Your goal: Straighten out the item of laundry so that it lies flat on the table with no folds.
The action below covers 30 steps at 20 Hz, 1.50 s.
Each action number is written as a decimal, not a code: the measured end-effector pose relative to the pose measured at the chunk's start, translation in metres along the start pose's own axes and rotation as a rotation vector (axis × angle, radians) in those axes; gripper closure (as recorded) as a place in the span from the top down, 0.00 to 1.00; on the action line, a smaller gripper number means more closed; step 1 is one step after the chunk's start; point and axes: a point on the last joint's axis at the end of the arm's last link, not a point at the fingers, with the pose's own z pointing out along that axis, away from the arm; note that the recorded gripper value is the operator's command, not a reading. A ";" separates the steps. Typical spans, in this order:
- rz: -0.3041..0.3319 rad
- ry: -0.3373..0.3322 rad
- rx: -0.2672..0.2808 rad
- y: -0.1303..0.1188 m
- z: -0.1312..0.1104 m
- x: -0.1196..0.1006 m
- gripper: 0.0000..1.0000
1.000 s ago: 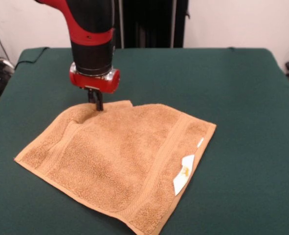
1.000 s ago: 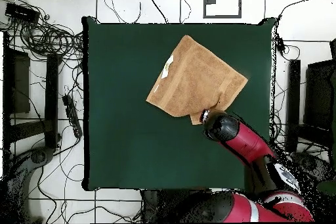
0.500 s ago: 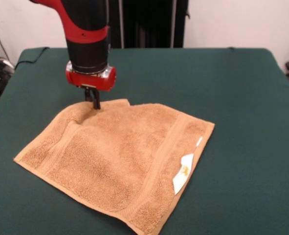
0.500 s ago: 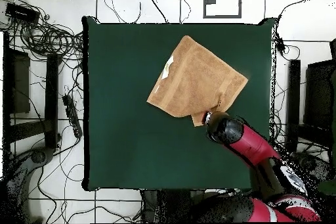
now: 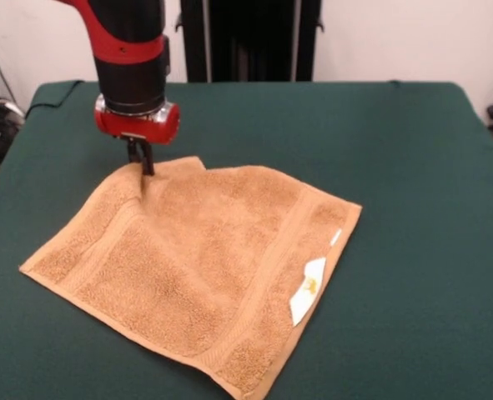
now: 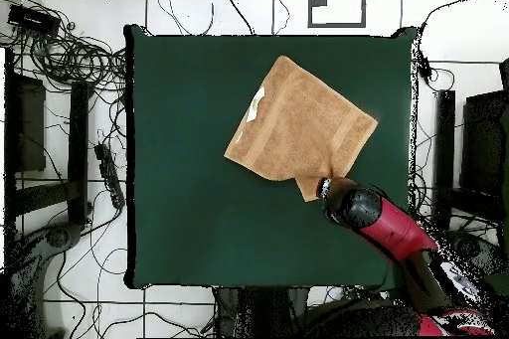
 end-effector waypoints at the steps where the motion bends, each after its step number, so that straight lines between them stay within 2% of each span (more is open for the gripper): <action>1: -0.001 0.002 0.001 -0.003 0.000 0.002 0.00; 7: 0.003 0.022 0.001 -0.016 0.000 0.016 0.00; 22: -0.011 0.057 -0.007 -0.013 -0.003 0.039 0.00; 25: -0.016 0.060 -0.020 -0.015 0.000 0.041 0.00; 30: -0.023 0.070 -0.079 -0.024 0.002 0.040 0.00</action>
